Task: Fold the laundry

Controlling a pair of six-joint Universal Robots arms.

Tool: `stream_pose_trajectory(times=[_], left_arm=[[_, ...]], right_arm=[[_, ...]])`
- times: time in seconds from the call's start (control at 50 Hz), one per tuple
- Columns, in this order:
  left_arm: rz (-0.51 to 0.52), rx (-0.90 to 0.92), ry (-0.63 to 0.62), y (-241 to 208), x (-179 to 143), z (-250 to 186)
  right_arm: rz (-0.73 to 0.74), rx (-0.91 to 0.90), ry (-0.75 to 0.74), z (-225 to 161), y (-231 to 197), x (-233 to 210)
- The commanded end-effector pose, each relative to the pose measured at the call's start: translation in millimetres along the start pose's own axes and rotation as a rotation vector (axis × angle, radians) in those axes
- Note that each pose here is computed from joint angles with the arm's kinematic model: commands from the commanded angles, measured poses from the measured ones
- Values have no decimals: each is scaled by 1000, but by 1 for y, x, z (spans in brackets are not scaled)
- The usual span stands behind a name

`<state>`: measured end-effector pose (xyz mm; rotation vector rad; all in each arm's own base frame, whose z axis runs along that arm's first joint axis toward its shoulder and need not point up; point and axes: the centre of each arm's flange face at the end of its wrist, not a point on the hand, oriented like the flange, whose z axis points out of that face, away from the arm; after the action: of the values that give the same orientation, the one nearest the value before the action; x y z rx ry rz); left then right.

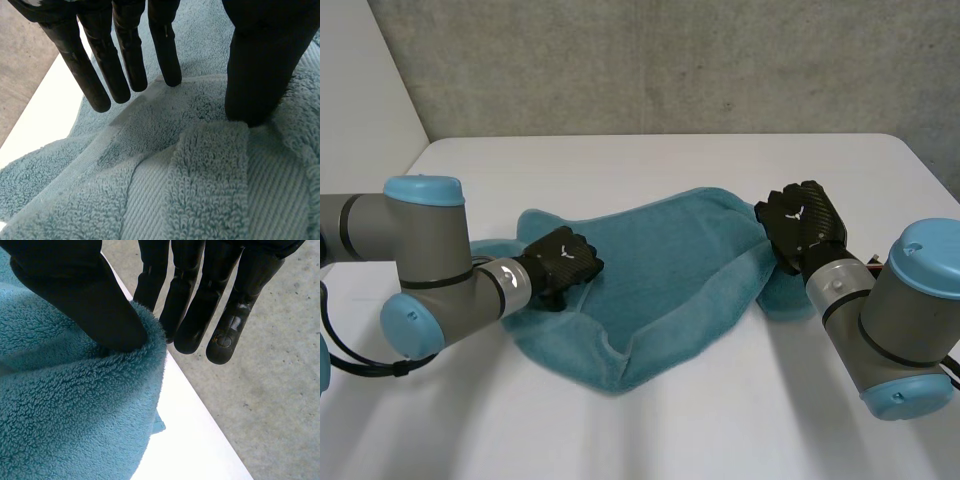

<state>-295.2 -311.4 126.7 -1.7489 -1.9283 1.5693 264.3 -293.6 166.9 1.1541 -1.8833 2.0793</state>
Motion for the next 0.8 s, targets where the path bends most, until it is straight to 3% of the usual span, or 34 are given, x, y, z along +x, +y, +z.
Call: stream_pose_trajectory(times=[0.02,0.8], left_arm=[[0,-6,-3,1,0,1],[28,-62,-4,2,-4,0]], right_arm=[[-1,-1,-3,0,0,-1],[-2,-5,-5,-1,1,-2]])
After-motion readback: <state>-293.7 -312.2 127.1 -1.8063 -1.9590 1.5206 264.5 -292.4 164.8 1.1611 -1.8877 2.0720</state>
